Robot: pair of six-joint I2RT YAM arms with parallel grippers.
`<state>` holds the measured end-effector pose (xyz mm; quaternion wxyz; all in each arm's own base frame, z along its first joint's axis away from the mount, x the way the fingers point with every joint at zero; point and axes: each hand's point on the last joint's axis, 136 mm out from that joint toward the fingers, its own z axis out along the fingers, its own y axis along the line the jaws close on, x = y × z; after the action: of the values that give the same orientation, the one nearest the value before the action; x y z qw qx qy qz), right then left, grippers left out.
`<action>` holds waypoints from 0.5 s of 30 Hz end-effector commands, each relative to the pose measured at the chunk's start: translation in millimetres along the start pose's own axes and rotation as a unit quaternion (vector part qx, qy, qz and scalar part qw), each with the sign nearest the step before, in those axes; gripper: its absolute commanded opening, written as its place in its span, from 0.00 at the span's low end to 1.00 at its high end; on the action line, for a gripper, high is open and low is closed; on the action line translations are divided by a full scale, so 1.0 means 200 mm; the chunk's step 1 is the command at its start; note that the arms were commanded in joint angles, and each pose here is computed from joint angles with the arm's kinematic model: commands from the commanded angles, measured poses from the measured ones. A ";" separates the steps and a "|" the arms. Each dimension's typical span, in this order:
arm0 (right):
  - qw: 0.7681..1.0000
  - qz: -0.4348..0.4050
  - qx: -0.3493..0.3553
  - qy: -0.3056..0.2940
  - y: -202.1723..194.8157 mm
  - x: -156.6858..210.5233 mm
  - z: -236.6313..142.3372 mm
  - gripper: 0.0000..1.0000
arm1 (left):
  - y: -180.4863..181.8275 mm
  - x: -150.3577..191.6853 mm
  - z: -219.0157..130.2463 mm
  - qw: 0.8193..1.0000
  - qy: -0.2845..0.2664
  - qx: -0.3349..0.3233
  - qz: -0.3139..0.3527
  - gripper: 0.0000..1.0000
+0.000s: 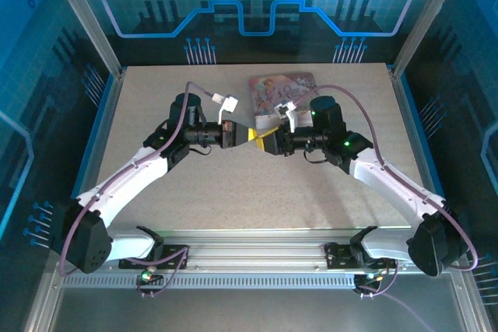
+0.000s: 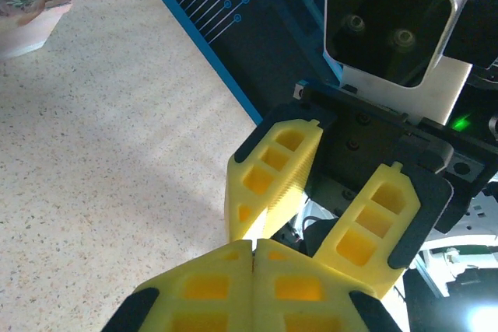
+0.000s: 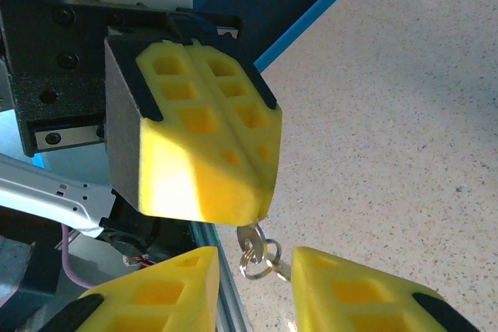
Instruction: Unlock the padlock with the key
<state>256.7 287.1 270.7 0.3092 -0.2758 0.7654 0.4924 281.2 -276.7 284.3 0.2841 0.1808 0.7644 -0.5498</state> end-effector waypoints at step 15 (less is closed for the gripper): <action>0.997 -0.012 -0.074 0.018 0.12 -0.01 0.05 0.00 | -0.10 0.01 -0.02 0.999 0.005 0.040 0.021 0.00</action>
<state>253.3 296.3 268.2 0.2843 -0.2884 0.7562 0.5140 278.5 -276.8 285.7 0.2795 0.1866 0.7599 -0.5564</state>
